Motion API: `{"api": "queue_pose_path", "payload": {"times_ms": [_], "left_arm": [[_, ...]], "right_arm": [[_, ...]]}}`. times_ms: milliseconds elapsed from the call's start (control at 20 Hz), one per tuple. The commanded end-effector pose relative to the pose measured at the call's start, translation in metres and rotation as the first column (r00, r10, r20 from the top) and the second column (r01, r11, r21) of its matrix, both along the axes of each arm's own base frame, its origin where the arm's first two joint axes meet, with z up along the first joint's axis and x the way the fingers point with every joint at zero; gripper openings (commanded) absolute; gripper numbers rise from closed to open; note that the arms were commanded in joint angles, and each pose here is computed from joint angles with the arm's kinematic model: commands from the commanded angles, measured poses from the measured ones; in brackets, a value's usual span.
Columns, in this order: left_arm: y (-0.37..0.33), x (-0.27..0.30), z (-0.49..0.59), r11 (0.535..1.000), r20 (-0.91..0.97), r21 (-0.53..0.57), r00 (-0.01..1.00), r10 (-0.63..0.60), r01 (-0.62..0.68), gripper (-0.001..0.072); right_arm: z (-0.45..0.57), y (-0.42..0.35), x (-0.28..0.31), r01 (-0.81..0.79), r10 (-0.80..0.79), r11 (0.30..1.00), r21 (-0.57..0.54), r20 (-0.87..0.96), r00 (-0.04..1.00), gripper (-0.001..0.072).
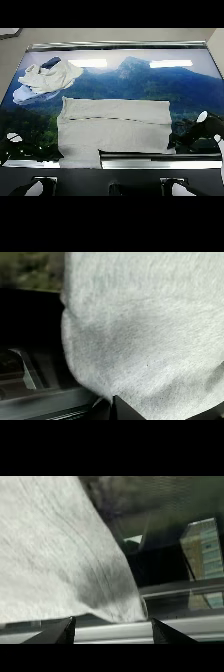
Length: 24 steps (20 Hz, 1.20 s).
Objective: Fold the shirts.
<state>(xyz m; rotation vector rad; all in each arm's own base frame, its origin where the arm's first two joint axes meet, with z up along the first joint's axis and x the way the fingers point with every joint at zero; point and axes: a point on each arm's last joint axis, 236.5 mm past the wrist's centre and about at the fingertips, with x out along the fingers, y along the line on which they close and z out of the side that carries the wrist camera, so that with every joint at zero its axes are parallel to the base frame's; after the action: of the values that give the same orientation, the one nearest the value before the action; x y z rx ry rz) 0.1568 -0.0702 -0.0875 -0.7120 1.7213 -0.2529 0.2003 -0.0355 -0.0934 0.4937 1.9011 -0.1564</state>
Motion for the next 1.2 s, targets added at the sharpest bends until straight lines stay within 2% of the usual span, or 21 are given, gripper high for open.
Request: {"api": "queue_pose_path", "payload": {"times_ms": [0, 100, 150, 200, 250, 300, 500, 700, 800, 1000, 1150], "left_arm": [[0.000, 0.001, 0.000, 1.000, 0.015, -0.001, 1.000, -0.016, 0.016, 0.0031], [0.000, 0.001, 0.000, 0.999, 0.027, -0.004, 0.999, -0.034, 0.034, 0.0031], [0.000, 0.001, 0.000, 0.999, 0.028, -0.003, 0.999, -0.034, 0.034, 0.0031], [0.000, 0.001, 0.000, 0.999, 0.030, -0.003, 0.999, -0.035, 0.035, 0.0030], [0.000, 0.001, 0.000, 0.999, 0.037, -0.004, 0.998, -0.045, 0.045, 0.0031], [0.000, 0.001, 0.000, 0.998, 0.045, -0.005, 0.997, -0.055, 0.056, 0.0030], [0.006, 0.021, 0.017, 0.993, 0.144, 0.009, 0.982, -0.121, 0.121, 0.0027], [0.009, 0.099, 0.089, 0.998, 0.388, 0.001, 0.919, -0.063, 0.068, 0.0025], [0.023, 0.138, 0.113, 0.999, 0.472, 0.039, 0.881, -0.039, 0.023, 0.0024], [0.045, 0.206, 0.114, 0.998, 0.480, 0.045, 0.877, 0.026, -0.054, 0.0024], [0.053, 0.243, 0.097, 0.997, 0.443, 0.030, 0.895, 0.054, -0.075, 0.0025]], "right_arm": [[-0.014, -0.001, 0.007, 0.025, -0.024, 1.000, -0.019, 0.049, 0.999, 0.0541], [-0.015, -0.003, 0.012, 0.047, -0.045, 0.998, -0.031, 0.063, 0.997, 0.0483], [-0.016, -0.003, 0.013, 0.059, -0.057, 0.998, -0.036, 0.065, 0.996, 0.0433], [-0.016, -0.003, 0.013, 0.073, -0.071, 0.997, -0.040, 0.063, 0.996, 0.0345], [-0.015, -0.002, 0.013, 0.080, -0.078, 0.996, -0.036, 0.059, 0.995, 0.0142], [-0.014, 0.000, 0.012, 0.083, -0.081, 0.996, -0.027, 0.055, 0.995, 0.0042], [0.003, 0.004, 0.021, 0.044, -0.044, 0.999, 0.002, 0.100, 0.994, 0.0041], [0.051, -0.015, 0.077, 0.069, -0.052, 0.996, -0.051, 0.279, 0.959, 0.0039], [0.075, -0.028, 0.119, 0.098, -0.060, 0.992, -0.078, 0.392, 0.918, 0.0038], [0.082, -0.022, 0.202, 0.071, -0.010, 0.992, -0.103, 0.499, 0.867, 0.0039], [0.075, -0.019, 0.257, 0.143, -0.064, 0.985, -0.100, 0.556, 0.829, 0.0040]]}}
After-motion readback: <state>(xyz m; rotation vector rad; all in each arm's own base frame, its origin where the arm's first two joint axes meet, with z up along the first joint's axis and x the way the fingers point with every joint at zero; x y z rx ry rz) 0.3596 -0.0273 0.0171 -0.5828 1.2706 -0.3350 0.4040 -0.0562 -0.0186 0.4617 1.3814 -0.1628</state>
